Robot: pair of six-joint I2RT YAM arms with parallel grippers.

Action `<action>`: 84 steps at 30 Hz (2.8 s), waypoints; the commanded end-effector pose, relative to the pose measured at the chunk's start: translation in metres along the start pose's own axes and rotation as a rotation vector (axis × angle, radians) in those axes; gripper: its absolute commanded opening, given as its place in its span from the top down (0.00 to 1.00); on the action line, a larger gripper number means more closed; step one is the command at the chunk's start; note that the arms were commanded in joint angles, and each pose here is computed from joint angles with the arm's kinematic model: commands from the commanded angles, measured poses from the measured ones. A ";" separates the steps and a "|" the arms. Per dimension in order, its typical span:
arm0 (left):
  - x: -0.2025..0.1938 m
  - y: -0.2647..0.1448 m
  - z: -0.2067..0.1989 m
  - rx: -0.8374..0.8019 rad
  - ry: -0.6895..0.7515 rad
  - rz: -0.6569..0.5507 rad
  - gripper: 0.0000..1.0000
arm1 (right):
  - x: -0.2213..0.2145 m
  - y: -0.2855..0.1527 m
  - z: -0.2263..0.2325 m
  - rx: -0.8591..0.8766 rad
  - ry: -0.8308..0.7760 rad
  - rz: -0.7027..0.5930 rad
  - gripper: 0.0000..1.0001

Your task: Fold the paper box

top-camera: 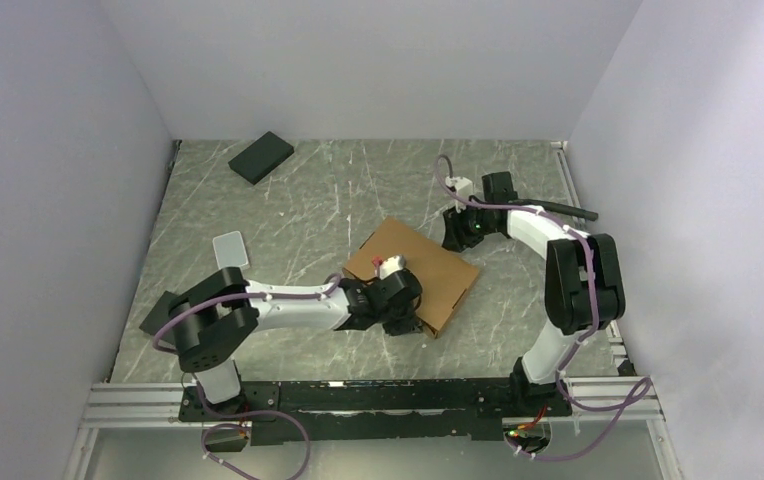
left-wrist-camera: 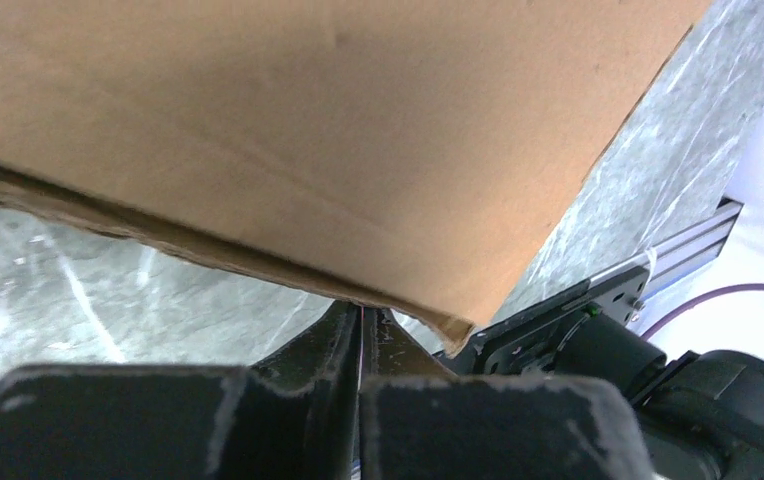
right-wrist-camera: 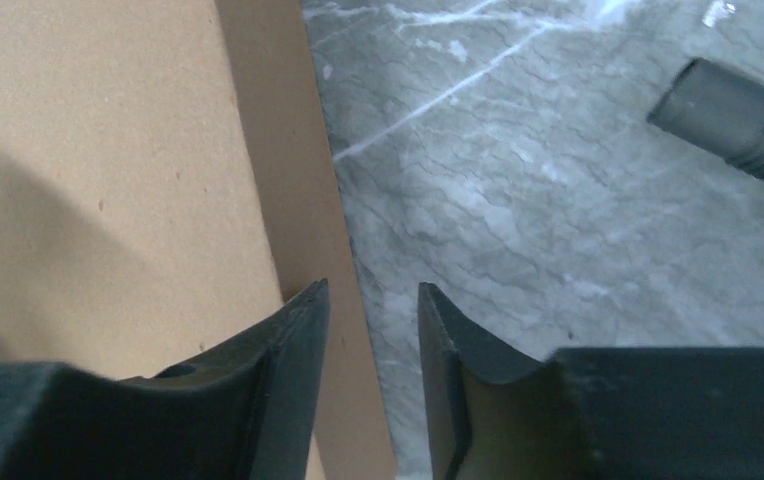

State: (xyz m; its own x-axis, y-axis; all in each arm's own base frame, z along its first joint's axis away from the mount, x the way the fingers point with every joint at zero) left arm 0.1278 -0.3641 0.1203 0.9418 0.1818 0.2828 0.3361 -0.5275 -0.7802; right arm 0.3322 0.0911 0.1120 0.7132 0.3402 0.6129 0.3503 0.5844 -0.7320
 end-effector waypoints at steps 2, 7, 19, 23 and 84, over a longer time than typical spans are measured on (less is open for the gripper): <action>0.013 -0.028 -0.001 -0.160 0.109 -0.084 0.89 | 0.013 -0.044 0.009 0.005 -0.052 -0.098 0.48; 0.005 -0.051 0.017 -0.269 0.202 -0.120 0.81 | 0.016 -0.075 0.015 -0.031 -0.165 -0.188 0.20; -0.046 -0.062 0.072 -0.175 0.132 -0.064 0.83 | -0.035 -0.083 -0.007 -0.258 -0.230 -0.087 0.11; -0.044 -0.049 0.081 -0.022 0.089 -0.080 0.91 | -0.045 -0.075 -0.011 -0.249 -0.217 -0.035 0.47; 0.045 0.000 -0.002 0.090 0.093 -0.014 0.93 | -0.053 -0.042 0.070 0.054 -0.173 0.088 0.93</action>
State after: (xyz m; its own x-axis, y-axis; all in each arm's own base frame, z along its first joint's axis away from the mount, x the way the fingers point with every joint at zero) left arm 0.1471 -0.3221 0.1121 0.9596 0.0795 0.2699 0.2797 -0.3730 -0.8846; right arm 0.2464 0.0683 0.1111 0.6575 0.5204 0.5449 0.2982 0.4845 -0.8224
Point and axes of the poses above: each gripper's point midway between its finger pads, its own y axis out along the fingers, its own z axis along the line the jaws close on, x = y × z, the point moved 8 cm from there along -y, back along the fingers, and after that the axes turned 4 degrees about y, right-handed, at the moved point
